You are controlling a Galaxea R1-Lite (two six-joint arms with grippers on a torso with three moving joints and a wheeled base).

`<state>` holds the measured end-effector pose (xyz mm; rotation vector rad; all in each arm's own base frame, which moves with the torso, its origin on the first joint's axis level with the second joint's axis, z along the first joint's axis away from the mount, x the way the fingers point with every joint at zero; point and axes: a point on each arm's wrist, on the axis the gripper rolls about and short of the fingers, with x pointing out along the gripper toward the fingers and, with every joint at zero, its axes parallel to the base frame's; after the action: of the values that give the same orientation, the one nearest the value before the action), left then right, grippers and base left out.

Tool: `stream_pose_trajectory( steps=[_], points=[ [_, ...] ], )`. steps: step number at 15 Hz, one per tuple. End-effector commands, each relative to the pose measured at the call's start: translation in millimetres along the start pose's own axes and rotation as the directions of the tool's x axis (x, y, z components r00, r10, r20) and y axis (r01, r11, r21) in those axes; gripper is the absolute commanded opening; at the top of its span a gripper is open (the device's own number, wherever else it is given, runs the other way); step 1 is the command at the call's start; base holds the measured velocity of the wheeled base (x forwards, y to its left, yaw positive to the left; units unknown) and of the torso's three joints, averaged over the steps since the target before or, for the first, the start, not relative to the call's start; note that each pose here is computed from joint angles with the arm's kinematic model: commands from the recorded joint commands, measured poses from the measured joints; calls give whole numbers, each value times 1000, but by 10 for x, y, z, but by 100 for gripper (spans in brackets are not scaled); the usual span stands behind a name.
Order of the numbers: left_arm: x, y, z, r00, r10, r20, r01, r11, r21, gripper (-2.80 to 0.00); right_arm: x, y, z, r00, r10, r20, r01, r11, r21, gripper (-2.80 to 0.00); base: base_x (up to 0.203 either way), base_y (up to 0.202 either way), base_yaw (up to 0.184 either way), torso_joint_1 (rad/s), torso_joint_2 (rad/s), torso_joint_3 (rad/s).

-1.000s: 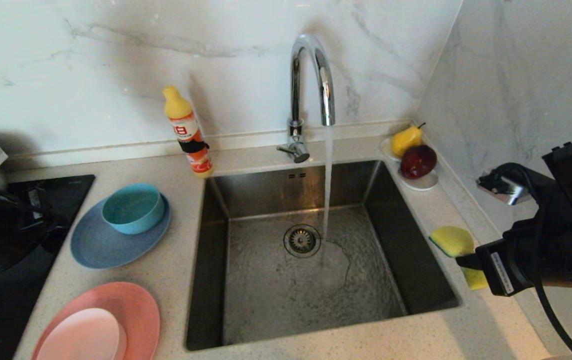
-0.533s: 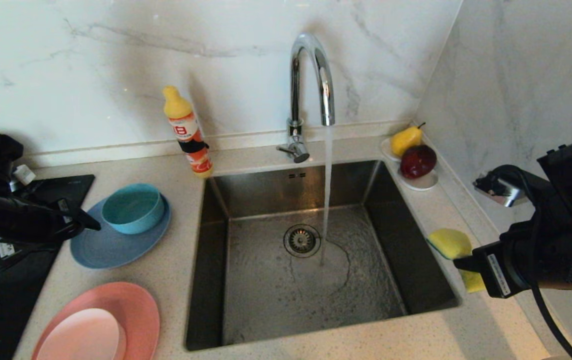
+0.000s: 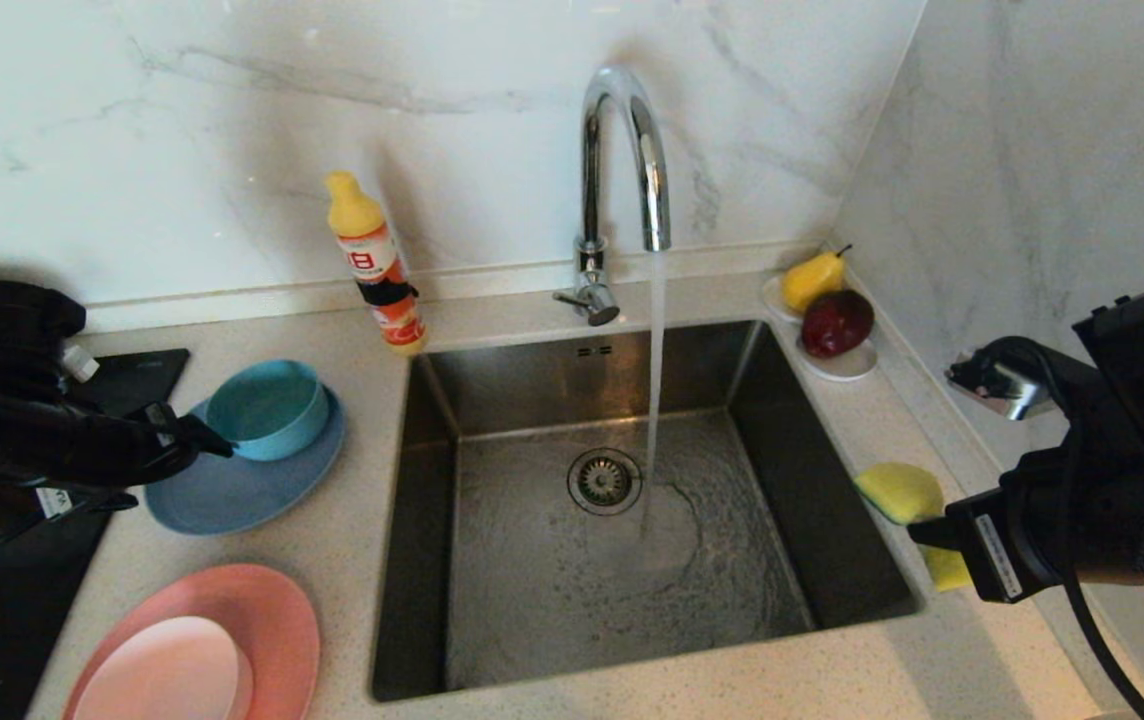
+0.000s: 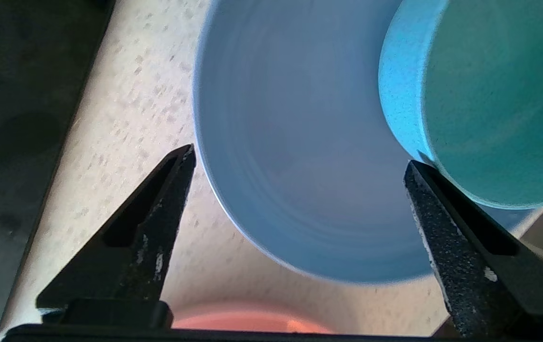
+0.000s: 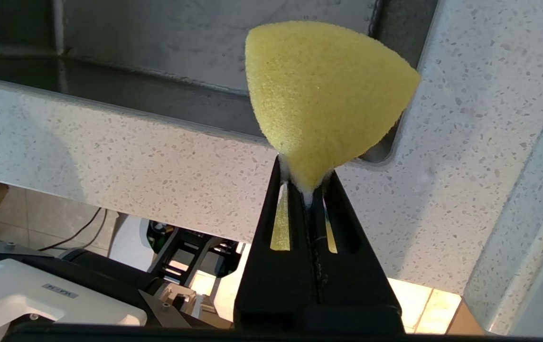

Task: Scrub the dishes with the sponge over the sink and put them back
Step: Pick up a bowl and the sponge

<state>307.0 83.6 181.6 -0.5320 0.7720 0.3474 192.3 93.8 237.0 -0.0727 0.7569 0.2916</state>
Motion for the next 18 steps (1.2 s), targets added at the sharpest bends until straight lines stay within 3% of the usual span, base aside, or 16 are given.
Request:
stream_pose_trajectory(
  steps=[1, 5, 11, 18],
  points=[
    [53, -32, 3, 1000, -4, -7, 4, 1000, 2, 0, -6, 1, 5, 1000, 0, 3, 0, 1000, 1, -280, 0, 0, 0, 0, 0, 0],
    [-167, -107, 102, 995, -94, 40, 95, 995, -40, 0, 7, 2, -3, 1000, 1, -3, -1, 1000, 0, -280, 0, 0, 0, 0, 0, 0],
    [-376, -133, 116, 989, -126, 79, 129, 991, -33, 0, 18, -6, -59, 1000, -2, -20, 2, 1000, -2, -280, 0, 0, 0, 0, 0, 0],
    [45, -229, 17, 994, -106, -22, 103, 989, -104, 0, 56, -4, -74, 999, -4, -34, 4, 1000, -3, -280, 0, 0, 0, 0, 0, 0]
  ],
)
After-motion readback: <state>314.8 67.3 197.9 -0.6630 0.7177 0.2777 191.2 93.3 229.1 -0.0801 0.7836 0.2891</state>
